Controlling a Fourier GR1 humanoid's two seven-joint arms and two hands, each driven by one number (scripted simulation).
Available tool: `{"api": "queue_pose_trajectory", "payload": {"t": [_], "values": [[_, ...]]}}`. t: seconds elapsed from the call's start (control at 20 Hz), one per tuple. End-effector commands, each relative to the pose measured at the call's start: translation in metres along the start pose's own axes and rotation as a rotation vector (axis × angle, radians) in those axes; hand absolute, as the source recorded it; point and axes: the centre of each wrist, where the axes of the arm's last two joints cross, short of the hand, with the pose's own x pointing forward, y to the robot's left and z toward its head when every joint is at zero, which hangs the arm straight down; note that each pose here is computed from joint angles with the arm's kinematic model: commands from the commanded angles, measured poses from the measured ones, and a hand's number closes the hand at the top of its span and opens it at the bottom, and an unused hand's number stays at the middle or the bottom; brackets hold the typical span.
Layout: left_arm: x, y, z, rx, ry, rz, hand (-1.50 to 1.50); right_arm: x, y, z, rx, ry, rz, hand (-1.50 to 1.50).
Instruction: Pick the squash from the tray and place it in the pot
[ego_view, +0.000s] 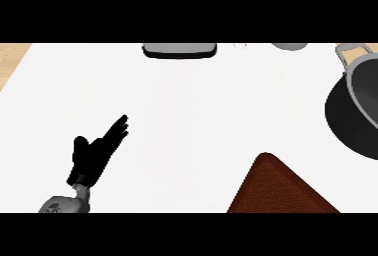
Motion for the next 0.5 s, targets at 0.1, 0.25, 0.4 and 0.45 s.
{"api": "queue_pose_trajectory", "payload": {"t": [0.1, 0.25, 0.4, 0.45], "values": [[0.005, -0.008, -0.005, 0.005, 0.002, 0.001, 0.0, 0.06, -0.006, -0.034, 0.008, 0.012, 0.12, 1.5], [0.001, 0.005, -0.01, 0.016, 0.001, 0.0, 0.0, 0.105, -0.005, -0.062, 0.017, -0.002, 0.14, 1.5], [-0.004, 0.001, 0.001, -0.012, -0.012, -0.007, 0.0, 0.12, 0.007, -0.075, 0.094, 0.03, 0.217, 1.5], [0.006, -0.007, -0.014, -0.018, -0.021, -0.013, 0.0, 0.127, 0.014, -0.1, 0.089, 0.039, 0.215, 1.5]]}}
